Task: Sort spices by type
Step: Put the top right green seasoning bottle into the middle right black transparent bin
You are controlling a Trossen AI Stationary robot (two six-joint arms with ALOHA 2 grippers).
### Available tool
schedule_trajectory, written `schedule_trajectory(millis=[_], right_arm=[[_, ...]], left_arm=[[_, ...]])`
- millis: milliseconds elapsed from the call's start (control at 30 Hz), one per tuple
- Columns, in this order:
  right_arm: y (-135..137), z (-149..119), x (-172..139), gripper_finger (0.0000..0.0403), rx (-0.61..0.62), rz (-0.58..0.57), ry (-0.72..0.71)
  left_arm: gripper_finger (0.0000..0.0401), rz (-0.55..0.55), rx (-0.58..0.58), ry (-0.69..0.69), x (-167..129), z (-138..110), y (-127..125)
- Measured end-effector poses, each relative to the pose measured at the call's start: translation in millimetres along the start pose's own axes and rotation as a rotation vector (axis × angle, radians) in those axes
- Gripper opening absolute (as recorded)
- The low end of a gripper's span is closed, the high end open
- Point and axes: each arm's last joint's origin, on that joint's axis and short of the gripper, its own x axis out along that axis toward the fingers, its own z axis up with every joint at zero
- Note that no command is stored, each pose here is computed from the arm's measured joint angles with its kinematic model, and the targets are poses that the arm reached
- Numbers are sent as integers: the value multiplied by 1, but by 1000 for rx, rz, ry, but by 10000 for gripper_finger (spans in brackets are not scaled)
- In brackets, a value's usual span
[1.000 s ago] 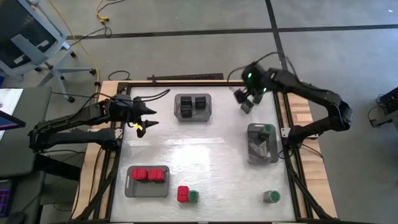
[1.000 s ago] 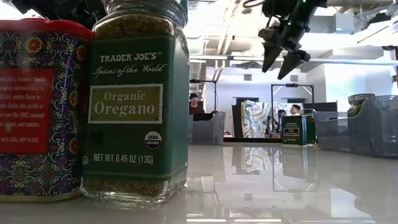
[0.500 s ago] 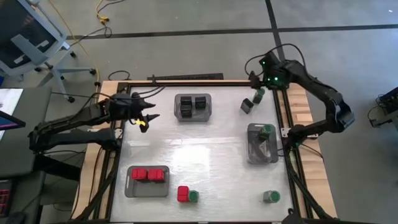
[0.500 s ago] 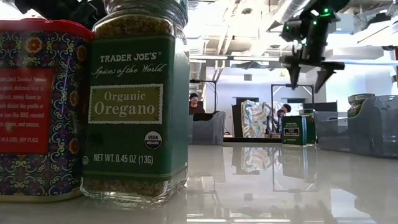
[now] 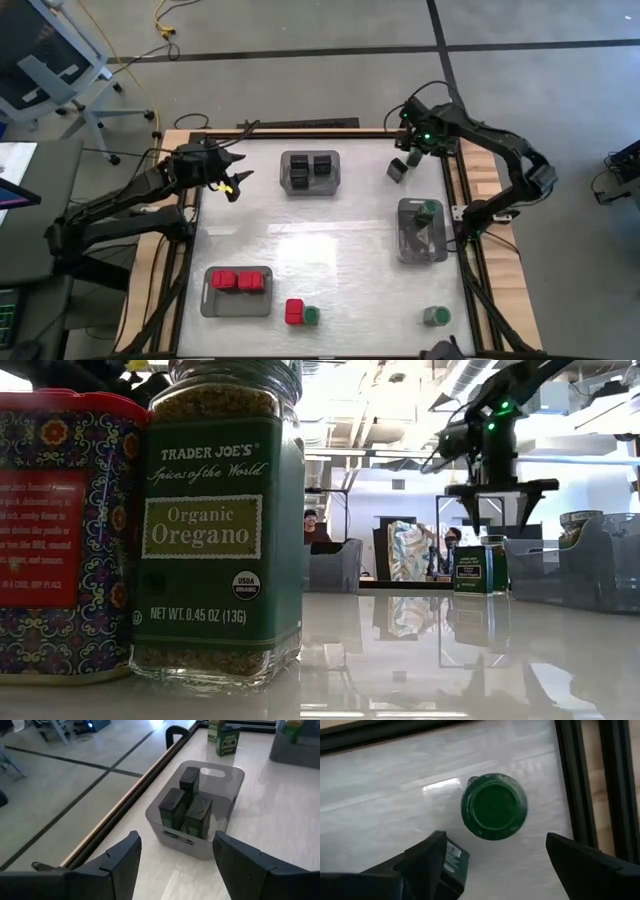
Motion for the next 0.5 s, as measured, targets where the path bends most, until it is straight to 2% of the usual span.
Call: schedule_trajectory(millis=[133,267,500], right_arm=[[6,2,12,365,61,-36,10],[9,7,20,365,139,-45,-20],[10,16,40,365,201,-107,-16]], left_arm=[[236,-10,-21,-1,0,0,3],[236,-68,18,-10,0,-1,3],[236,-81,72,-6,0,-2,3]])
